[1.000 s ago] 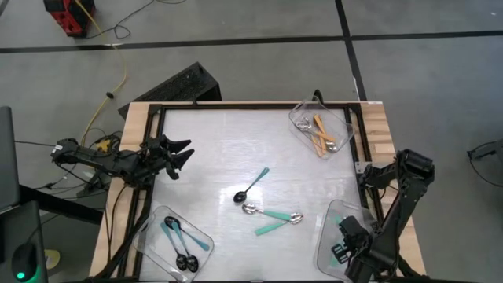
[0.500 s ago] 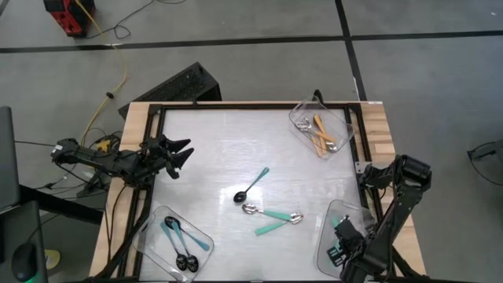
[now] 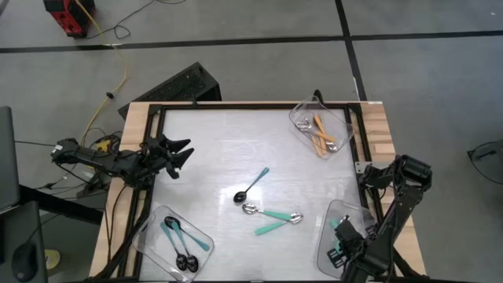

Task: Sort silverware by color (type)
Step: Put the green spoon into the bottom right transparent bin

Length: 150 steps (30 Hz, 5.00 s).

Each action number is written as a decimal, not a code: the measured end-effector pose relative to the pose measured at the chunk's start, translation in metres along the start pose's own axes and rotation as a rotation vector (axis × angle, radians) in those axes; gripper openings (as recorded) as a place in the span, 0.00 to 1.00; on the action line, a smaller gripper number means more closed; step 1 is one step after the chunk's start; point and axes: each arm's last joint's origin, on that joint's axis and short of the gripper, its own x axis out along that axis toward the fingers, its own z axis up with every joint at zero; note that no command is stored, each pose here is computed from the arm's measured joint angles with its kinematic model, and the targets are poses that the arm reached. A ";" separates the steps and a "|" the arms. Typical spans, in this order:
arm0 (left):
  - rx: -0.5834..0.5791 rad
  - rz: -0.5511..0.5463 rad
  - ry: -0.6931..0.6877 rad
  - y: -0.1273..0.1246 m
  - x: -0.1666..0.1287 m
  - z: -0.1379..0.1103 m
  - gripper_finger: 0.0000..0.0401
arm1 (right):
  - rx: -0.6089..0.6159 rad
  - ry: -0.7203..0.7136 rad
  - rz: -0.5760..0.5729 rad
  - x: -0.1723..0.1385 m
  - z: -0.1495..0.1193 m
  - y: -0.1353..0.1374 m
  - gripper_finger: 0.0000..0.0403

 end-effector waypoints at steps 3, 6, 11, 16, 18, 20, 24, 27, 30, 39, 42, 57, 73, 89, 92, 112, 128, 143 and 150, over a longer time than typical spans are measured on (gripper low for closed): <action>0.001 0.000 0.000 0.000 0.000 0.000 0.56 | 0.005 0.001 0.000 0.000 0.001 0.001 0.18; 0.004 0.000 0.000 0.000 0.000 0.000 0.56 | 0.010 0.000 -0.004 0.000 0.003 0.001 0.18; 0.004 0.000 0.000 0.000 0.000 0.000 0.56 | 0.013 -0.001 -0.006 0.000 0.004 0.002 0.18; 0.004 0.000 0.001 0.000 0.000 0.000 0.56 | 0.013 -0.002 -0.008 0.000 0.004 0.002 0.18; 0.004 0.000 0.001 0.000 0.000 0.000 0.56 | 0.013 -0.002 -0.008 0.000 0.004 0.002 0.18; 0.004 0.000 0.001 0.000 0.000 0.000 0.56 | 0.013 -0.002 -0.007 0.000 0.004 0.002 0.18; -0.003 0.000 0.001 0.000 0.000 0.000 0.56 | 0.013 0.000 -0.001 0.000 0.004 0.002 0.18; -0.004 0.000 0.001 0.000 0.000 0.000 0.56 | 0.012 -0.015 0.008 0.000 0.005 0.003 0.18; -0.004 0.000 0.001 0.000 0.000 0.000 0.56 | 0.018 -0.020 0.012 0.000 0.007 0.004 0.18; 0.010 0.006 0.016 0.001 0.000 -0.002 0.56 | 0.019 -0.018 0.014 0.000 0.007 0.005 0.20; 0.012 0.007 0.018 0.001 0.000 -0.002 0.56 | 0.019 -0.018 0.013 0.000 0.008 0.005 0.23; 0.009 0.006 0.016 0.001 0.000 -0.002 0.56 | 0.003 -0.019 0.012 0.000 0.008 0.005 0.29; -0.040 0.028 0.006 0.001 0.000 -0.002 0.56 | -0.051 -0.019 0.010 0.000 0.008 0.005 0.48; -0.049 0.028 0.006 0.001 0.000 -0.002 0.56 | -0.115 0.004 0.042 -0.021 0.006 0.009 0.46; -0.056 0.028 0.006 0.001 0.000 -0.002 0.56 | -0.114 0.003 0.041 -0.028 0.006 0.009 0.45; -0.058 0.022 0.009 0.001 0.000 -0.002 0.56 | -0.250 -0.243 0.171 -0.091 0.019 0.008 0.45; -0.057 0.022 0.009 0.001 0.000 -0.002 0.56 | -0.696 -0.725 0.199 -0.146 0.096 0.041 0.45; -0.056 0.023 0.011 0.001 0.000 -0.002 0.56 | -1.008 -0.932 0.274 -0.201 0.170 0.011 0.45; -0.058 0.024 0.010 0.001 0.000 -0.002 0.56 | -1.097 -0.984 0.660 -0.203 0.211 -0.012 0.43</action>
